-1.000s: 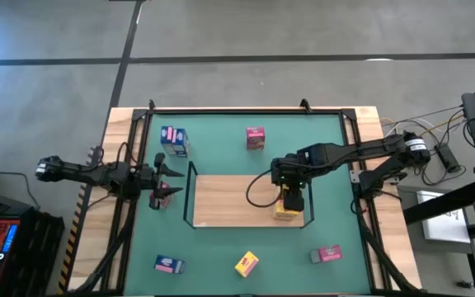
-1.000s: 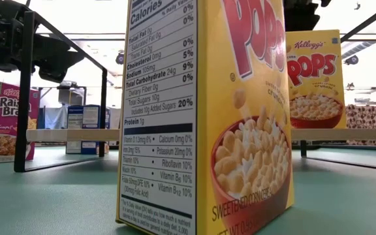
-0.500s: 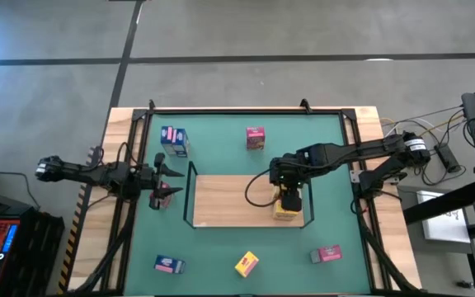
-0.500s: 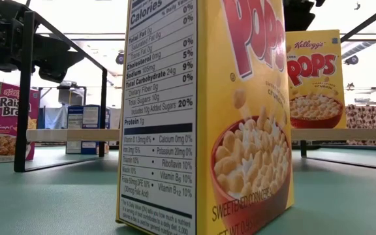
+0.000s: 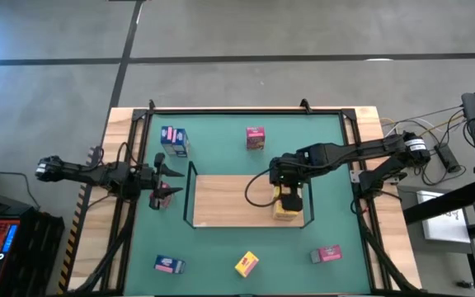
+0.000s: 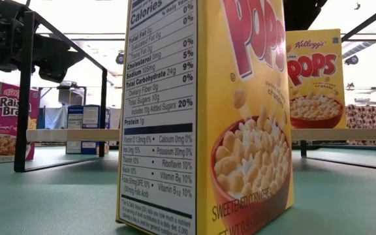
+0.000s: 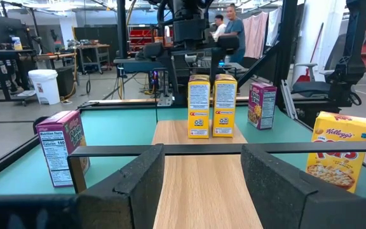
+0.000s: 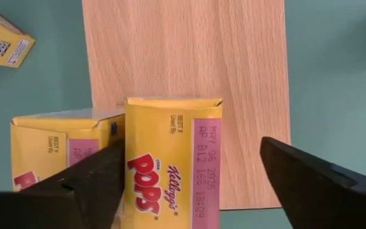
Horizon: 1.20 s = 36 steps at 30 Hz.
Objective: Stack cereal on shelf
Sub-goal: Put the top yellow cereal box on the shelf aligned with the other yellow cereal box, then put the middle pink cereal box on the shelf
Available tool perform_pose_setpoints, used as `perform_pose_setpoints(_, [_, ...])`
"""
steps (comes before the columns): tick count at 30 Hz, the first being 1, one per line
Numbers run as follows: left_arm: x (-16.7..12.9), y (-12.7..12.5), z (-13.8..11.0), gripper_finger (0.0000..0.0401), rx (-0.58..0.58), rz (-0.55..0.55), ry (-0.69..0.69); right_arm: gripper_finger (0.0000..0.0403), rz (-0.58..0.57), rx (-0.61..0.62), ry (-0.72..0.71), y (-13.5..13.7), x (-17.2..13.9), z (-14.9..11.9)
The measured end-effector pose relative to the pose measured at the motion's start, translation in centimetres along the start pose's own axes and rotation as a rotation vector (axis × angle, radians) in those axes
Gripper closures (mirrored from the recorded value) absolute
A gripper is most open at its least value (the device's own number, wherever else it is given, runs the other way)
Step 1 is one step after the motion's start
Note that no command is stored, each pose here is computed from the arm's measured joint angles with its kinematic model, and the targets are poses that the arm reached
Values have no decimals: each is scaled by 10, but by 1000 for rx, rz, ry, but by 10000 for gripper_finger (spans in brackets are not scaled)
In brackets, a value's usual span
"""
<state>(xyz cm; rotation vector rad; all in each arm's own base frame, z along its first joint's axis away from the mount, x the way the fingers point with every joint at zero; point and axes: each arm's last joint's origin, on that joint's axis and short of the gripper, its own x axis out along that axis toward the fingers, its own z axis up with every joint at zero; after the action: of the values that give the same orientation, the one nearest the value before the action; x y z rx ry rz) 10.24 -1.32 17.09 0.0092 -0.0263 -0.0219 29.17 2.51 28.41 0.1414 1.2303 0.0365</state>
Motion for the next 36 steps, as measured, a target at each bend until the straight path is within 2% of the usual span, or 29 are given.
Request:
perform_pose_setpoints(5, [0, 0, 0, 209, 0, 0, 0, 34, 3, -8, -21, 1, -5, 4])
perform_pose_setpoints(15, [0, 0, 0, 209, 0, 0, 0, 32, 6, -40, -68, 3, -20, 11])
perform_pose_setpoints(30, [0, 0, 0, 209, 0, 0, 0, 32, -51, -67, -91, 2, -46, 18])
perform_pose_setpoints(36, [0, 0, 0, 209, 0, 0, 0, 32, -177, -52, -85, -6, -51, 18])
